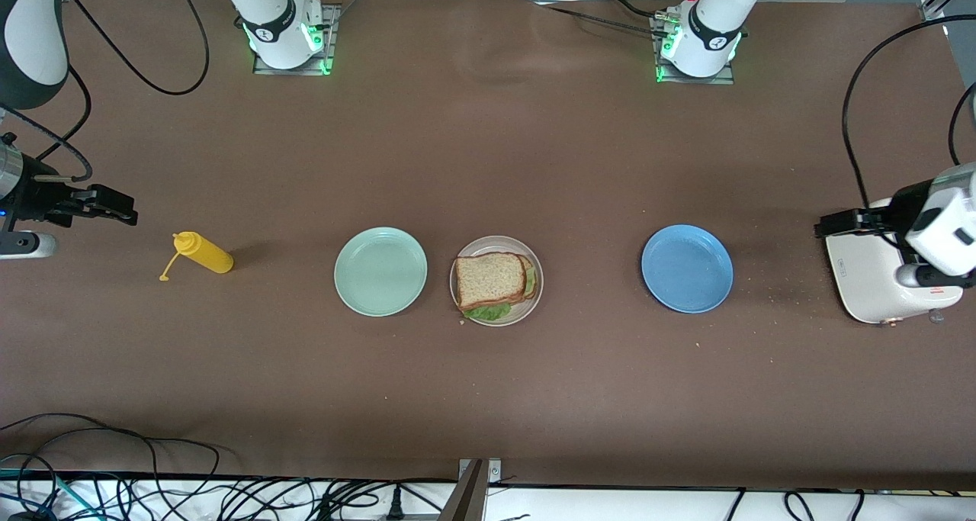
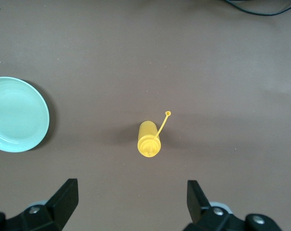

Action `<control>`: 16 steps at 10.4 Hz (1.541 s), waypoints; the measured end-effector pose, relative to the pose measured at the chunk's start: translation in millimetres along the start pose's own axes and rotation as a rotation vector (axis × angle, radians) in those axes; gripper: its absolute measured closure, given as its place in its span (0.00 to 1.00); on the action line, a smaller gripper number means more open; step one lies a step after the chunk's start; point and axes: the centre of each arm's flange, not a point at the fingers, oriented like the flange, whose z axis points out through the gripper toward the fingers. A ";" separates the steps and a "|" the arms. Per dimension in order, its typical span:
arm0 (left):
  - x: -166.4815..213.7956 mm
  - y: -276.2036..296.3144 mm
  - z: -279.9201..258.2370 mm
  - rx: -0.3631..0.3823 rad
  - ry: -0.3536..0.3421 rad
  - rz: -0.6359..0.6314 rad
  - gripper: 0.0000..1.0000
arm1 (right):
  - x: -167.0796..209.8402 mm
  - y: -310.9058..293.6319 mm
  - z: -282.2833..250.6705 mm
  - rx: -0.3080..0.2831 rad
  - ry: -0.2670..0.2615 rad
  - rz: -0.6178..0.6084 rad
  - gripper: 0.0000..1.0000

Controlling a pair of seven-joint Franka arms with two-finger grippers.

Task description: Make sandwich on beige plate with both arms

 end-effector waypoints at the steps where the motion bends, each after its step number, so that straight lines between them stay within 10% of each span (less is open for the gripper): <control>1: -5.7 -4.1 -21.9 -0.024 0.061 0.005 0.00 | -0.3 6.1 0.4 0.000 0.003 0.008 0.00; 16: -44.9 40.8 -50.4 0.045 0.057 0.180 0.00 | -22.7 1.0 -10.5 -0.037 0.029 -0.060 0.00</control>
